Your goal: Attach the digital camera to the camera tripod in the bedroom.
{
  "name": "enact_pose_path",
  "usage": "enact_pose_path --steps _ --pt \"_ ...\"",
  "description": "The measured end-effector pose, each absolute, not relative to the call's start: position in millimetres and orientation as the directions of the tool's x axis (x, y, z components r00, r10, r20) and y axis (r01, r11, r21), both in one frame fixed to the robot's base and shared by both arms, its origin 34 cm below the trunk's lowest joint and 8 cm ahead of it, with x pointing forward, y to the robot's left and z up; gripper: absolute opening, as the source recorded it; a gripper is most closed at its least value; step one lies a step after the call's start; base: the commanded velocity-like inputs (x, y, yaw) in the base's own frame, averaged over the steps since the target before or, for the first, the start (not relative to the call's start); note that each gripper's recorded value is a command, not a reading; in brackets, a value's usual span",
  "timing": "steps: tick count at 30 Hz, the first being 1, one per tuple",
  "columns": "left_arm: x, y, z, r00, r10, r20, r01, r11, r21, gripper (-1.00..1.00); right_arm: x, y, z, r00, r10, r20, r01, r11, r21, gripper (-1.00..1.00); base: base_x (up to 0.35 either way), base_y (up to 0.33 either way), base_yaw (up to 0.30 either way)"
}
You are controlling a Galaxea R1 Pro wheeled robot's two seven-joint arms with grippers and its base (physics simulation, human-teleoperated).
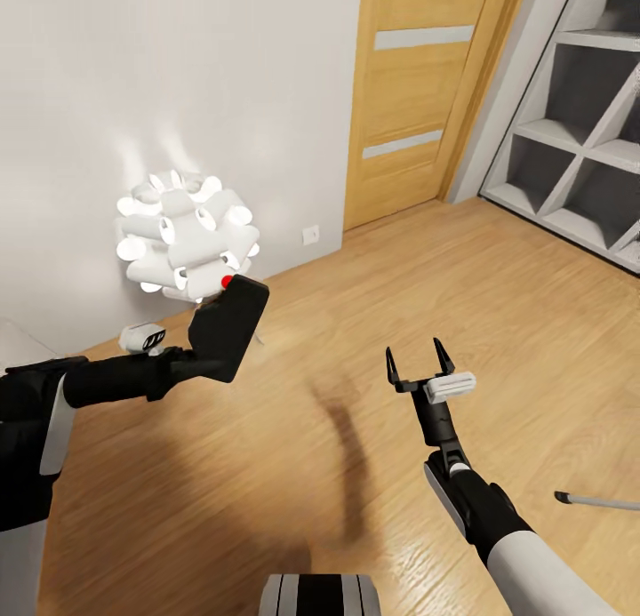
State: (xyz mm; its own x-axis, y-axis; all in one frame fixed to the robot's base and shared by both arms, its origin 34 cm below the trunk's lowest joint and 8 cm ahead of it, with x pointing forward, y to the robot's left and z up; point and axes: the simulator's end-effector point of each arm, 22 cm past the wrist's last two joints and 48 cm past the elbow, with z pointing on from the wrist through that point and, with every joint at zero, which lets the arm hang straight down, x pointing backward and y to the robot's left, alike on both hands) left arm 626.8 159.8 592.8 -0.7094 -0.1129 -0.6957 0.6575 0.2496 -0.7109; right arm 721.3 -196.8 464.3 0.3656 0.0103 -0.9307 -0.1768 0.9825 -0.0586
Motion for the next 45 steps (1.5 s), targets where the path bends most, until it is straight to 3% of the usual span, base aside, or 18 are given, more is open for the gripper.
enact_pose_path --steps 8,17,25,45 --pt "622 156 612 -0.688 -0.113 -0.717 0.681 0.241 -0.691 -1.00 722 -200 486 0.395 0.010 -0.919 -0.167 0.984 -0.061 1.00 0.000 0.000 0.000" --pt "618 156 632 -0.661 -0.111 -0.742 0.706 0.243 -0.665 -1.00 744 -213 478 0.256 -0.012 -0.966 -0.111 0.993 -0.042 1.00 0.000 0.000 0.000" --pt "614 158 648 -0.638 -0.113 -0.762 0.724 0.251 -0.643 -1.00 767 -249 453 0.029 0.040 -0.999 0.029 0.999 0.041 1.00 0.000 0.000 0.000" --pt "611 163 684 -0.575 -0.110 -0.810 0.753 0.316 -0.577 -1.00 810 -282 483 -0.218 0.054 -0.974 0.126 0.992 0.027 1.00 0.000 0.000 0.000"
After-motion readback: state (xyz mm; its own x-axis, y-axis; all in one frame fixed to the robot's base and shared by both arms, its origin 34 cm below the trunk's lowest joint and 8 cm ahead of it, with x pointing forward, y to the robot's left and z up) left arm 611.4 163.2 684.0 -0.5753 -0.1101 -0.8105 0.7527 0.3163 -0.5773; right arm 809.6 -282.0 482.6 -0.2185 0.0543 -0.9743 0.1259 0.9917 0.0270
